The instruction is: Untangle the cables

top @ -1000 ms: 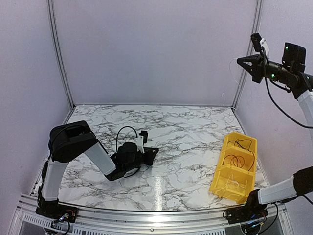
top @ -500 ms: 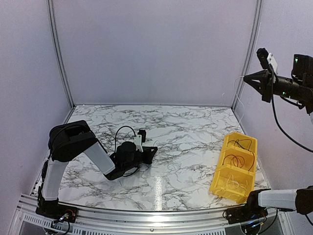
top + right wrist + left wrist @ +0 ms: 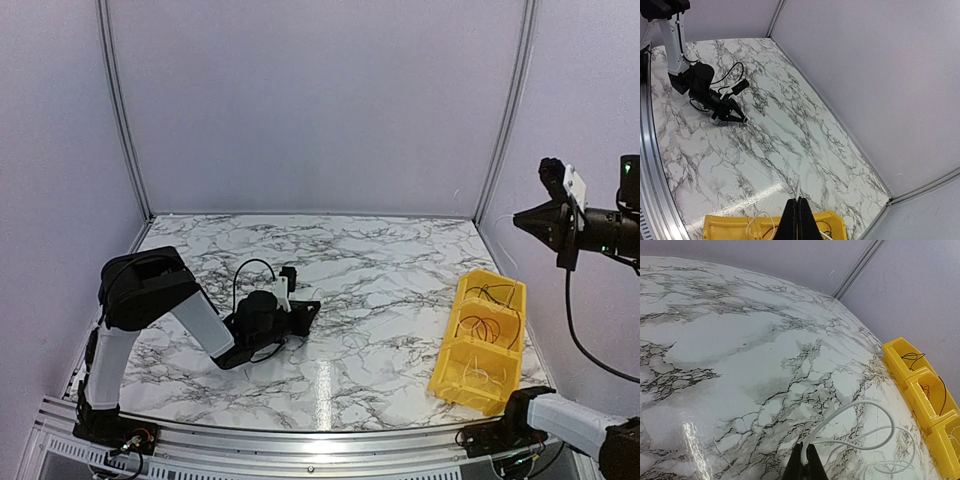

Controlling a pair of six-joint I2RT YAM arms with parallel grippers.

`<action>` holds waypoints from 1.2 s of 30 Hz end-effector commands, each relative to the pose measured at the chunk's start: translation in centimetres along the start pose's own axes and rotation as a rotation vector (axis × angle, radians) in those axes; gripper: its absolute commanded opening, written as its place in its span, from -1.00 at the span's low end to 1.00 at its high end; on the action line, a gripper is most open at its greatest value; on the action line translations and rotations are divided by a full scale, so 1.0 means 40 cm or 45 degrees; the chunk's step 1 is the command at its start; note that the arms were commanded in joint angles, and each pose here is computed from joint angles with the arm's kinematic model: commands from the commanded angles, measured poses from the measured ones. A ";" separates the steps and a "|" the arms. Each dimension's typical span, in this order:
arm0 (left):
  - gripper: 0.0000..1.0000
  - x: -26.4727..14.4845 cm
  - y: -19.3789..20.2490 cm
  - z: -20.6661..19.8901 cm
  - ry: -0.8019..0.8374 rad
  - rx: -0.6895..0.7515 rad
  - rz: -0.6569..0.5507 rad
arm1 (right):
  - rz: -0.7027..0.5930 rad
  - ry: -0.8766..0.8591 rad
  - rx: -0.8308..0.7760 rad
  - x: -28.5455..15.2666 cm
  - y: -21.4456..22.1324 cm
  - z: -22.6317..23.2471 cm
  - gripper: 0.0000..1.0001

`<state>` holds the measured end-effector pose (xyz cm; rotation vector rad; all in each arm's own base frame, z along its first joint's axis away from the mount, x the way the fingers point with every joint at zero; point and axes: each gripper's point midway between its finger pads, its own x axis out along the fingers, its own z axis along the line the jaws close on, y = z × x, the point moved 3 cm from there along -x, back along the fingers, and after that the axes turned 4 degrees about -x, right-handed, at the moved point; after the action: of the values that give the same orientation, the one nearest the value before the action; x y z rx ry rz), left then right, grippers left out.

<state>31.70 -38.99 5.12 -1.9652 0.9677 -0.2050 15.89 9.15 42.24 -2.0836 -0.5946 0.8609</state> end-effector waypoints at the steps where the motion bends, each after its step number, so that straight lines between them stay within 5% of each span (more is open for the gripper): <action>1: -1.00 -0.003 -0.027 -0.003 0.007 -0.036 -0.057 | 0.180 -0.103 0.030 -0.003 0.087 0.069 -1.00; 14: -1.00 0.000 -0.017 -0.001 0.019 -0.068 -0.040 | 0.522 -0.006 -0.069 -0.011 0.258 0.113 -1.00; 36: -0.99 0.001 -0.012 0.017 0.028 -0.094 -0.038 | 0.810 -0.676 0.193 0.156 0.588 0.290 -1.00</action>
<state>32.15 -38.53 5.43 -2.0366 0.9682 -0.1963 13.97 5.37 17.78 -1.9834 -0.1204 1.7030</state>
